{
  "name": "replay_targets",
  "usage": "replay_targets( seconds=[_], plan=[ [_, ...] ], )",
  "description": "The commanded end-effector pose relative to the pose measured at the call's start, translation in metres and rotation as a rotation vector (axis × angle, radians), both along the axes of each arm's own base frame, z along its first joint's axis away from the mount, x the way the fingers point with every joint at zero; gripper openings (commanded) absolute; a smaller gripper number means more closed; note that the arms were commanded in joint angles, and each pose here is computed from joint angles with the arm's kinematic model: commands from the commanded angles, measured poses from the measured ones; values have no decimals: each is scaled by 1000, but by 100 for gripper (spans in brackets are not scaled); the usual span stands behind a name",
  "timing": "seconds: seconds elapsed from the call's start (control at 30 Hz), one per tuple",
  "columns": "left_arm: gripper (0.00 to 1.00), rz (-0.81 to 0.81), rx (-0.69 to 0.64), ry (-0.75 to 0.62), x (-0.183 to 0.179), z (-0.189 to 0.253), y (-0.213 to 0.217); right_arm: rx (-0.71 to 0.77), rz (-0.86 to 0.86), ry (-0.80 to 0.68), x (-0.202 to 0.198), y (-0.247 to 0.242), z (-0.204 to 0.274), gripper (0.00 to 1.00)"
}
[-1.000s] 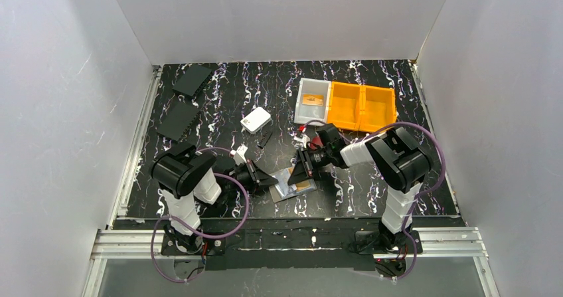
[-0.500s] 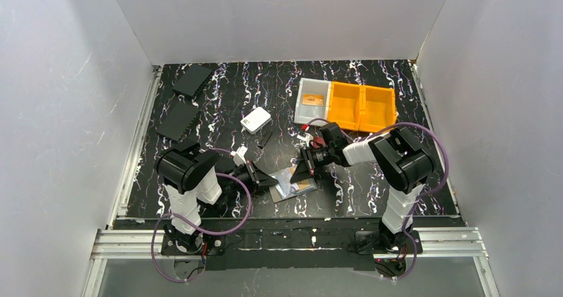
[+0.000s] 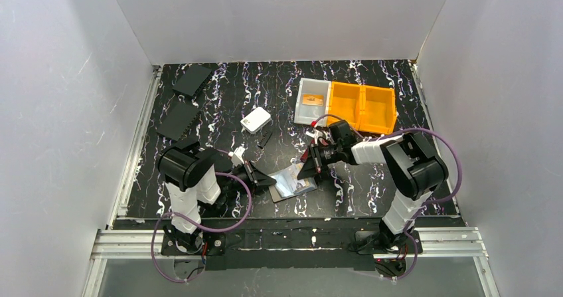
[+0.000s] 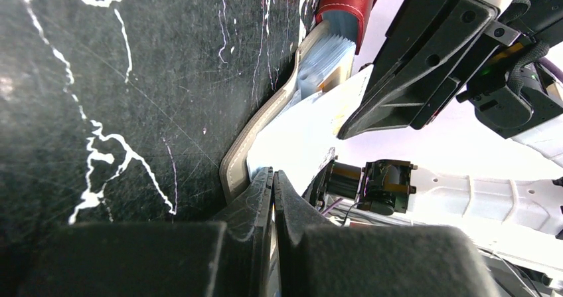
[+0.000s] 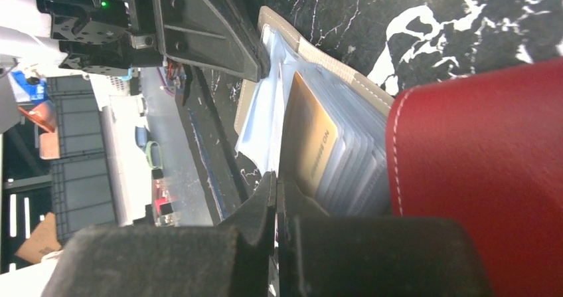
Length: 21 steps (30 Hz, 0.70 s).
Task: Take the credit cards out of the card holder
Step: Remove the credit card from the card holder, then place the credit card in the storage box.
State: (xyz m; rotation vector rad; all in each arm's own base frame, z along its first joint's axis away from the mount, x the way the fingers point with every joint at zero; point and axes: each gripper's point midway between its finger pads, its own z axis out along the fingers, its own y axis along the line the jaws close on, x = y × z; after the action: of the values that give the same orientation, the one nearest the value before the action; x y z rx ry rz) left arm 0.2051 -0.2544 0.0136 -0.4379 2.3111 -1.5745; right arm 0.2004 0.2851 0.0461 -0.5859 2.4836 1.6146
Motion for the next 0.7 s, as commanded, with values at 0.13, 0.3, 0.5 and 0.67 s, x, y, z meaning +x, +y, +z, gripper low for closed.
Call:
replay_targets(
  seconds=[0.13, 0.3, 0.5, 0.67],
  plan=[
    [3, 11, 62, 33, -5, -14, 10, -6, 0, -266, 23, -22, 28, 1],
    [9, -17, 6, -37, 3, 11, 1, 41, 10, -322, 23, -27, 46, 1],
    [20, -51, -53, -115, 10, 46, -8, 81, 22, -370, 28, -29, 65, 1],
    [25, -74, -41, -170, 10, 69, -9, 90, 94, -456, 31, -34, 84, 1]
  ],
)
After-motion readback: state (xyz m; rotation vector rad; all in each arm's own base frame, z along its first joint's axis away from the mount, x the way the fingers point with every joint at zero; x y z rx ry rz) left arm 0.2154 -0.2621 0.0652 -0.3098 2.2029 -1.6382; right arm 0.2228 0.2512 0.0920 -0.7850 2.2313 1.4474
